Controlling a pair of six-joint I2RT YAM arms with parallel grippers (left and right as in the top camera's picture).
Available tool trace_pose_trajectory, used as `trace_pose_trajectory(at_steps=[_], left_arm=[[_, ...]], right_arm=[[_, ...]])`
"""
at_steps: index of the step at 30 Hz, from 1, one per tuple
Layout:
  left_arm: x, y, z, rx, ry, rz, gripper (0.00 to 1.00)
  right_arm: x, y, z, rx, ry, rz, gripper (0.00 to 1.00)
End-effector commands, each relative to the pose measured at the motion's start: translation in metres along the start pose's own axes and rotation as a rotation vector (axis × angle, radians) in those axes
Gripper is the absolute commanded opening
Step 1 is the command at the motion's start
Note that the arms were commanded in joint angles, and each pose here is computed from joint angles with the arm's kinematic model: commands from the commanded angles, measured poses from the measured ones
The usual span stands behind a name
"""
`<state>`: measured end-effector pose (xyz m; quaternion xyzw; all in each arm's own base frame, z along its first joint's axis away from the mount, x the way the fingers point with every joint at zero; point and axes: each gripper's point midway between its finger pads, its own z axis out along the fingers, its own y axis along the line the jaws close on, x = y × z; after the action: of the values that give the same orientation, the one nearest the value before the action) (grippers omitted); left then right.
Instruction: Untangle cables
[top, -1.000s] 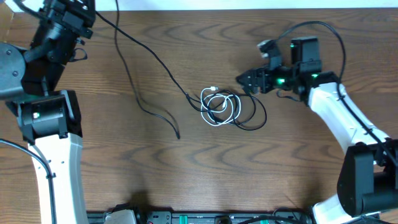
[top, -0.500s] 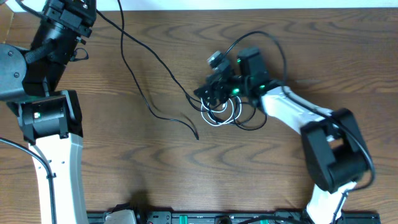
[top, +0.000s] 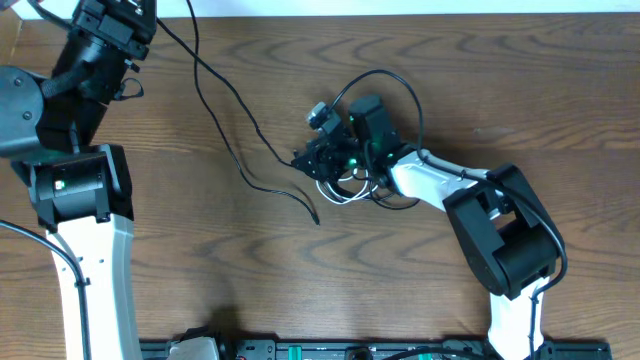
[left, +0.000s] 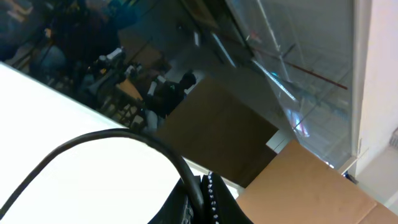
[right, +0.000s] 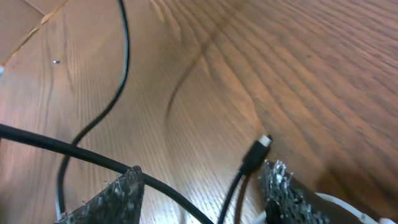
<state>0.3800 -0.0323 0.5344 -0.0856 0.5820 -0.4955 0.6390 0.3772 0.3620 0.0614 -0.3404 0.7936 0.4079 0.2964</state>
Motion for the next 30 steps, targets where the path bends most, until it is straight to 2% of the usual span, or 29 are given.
trace_pose_trajectory(at_steps=[1,9,16,23,25,30], left_arm=[[-0.003,-0.011,-0.002,0.007,-0.007,0.002,0.07],[0.031,0.045,-0.009,-0.202,0.128,0.067,0.08],[0.087,0.136,-0.044,-0.550,0.345,0.065,0.07],[0.140,0.206,-0.082,-0.784,0.584,0.025,0.08],[0.151,0.224,-0.093,-0.853,0.634,0.008,0.16],[0.168,0.256,-0.112,-0.957,0.736,0.031,0.50]], right_arm=[[0.001,-0.003,0.005,0.017,0.003,-0.001,0.52],[-0.010,-0.039,-0.043,0.085,-0.008,0.206,0.40],[-0.025,-0.065,-0.122,0.223,-0.028,0.326,0.41],[-0.023,-0.086,-0.182,0.343,-0.043,0.421,0.43],[-0.017,-0.091,-0.188,0.354,-0.034,0.449,0.43],[-0.005,-0.096,-0.194,0.385,0.001,0.453,0.47]])
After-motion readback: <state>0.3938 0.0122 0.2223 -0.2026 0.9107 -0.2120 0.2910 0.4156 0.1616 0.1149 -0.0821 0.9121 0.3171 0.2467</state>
